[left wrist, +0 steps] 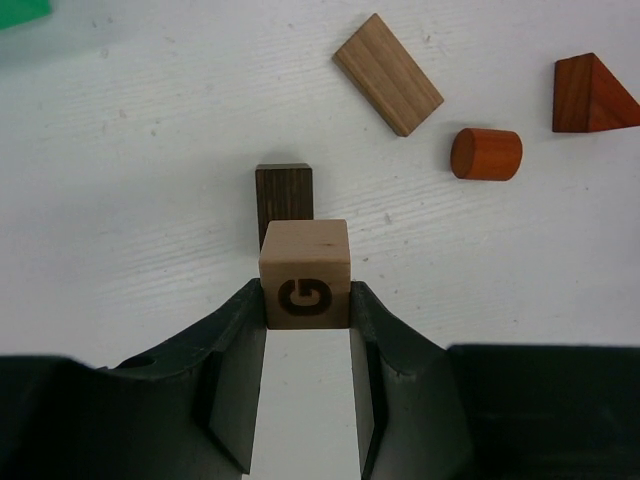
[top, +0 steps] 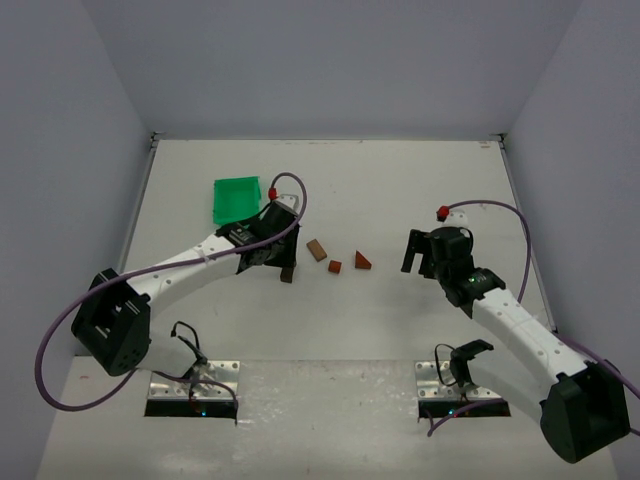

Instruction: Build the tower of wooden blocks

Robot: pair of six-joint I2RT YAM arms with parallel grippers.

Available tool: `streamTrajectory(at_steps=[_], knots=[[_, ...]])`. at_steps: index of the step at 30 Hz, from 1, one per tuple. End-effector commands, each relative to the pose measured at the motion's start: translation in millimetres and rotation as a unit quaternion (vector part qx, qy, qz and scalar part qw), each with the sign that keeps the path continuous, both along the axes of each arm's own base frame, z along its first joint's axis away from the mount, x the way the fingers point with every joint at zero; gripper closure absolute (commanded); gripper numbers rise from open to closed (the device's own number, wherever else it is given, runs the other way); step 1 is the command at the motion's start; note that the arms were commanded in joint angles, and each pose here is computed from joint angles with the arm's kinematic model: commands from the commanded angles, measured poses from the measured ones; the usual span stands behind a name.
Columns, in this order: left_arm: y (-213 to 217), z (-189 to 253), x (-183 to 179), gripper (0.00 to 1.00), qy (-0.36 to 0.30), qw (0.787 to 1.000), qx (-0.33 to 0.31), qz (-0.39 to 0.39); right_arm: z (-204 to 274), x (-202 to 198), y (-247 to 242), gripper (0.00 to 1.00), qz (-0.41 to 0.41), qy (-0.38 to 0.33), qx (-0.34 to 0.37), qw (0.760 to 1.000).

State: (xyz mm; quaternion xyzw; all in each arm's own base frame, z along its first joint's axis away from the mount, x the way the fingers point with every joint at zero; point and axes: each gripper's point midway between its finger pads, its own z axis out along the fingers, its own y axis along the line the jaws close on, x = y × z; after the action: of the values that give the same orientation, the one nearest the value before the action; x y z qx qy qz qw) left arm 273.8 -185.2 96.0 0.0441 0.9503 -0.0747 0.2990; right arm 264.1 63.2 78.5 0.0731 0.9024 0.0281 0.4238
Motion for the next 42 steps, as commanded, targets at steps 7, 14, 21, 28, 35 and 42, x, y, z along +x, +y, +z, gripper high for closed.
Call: streamTrajectory(at_steps=[7, 14, 21, 28, 35, 42], knots=[[-9.9, -6.0, 8.9, 1.00, -0.003, 0.999, 0.006, -0.032, 18.6, 13.3, 0.1, 0.01, -0.006, -0.032, 0.002, 0.999], [-5.7, -19.4, 3.1, 1.00, 0.017, 0.999, 0.015, -0.026, 18.5, 13.8, 1.0, 0.01, -0.004, -0.031, 0.003, 1.000], [-6.9, -30.5, 3.1, 1.00, 0.034, 0.999, 0.024, -0.026, 18.5, 13.2, 1.3, 0.01, -0.002, -0.031, 0.003, 1.000], [-8.0, -36.9, 3.6, 1.00, 0.047, 0.998, 0.033, -0.028, 18.9, 13.3, 0.8, 0.01, -0.003, -0.032, 0.002, 0.999], [-7.6, -36.6, 3.5, 0.98, 0.046, 0.998, 0.032, -0.028, 18.7, 13.5, 1.1, 0.01, -0.002, -0.031, 0.002, 1.000], [-8.9, -34.4, 5.6, 0.97, 0.044, 0.998, 0.033, -0.030, 19.3, 13.3, 0.7, 0.01, -0.002, -0.032, 0.002, 0.999]])
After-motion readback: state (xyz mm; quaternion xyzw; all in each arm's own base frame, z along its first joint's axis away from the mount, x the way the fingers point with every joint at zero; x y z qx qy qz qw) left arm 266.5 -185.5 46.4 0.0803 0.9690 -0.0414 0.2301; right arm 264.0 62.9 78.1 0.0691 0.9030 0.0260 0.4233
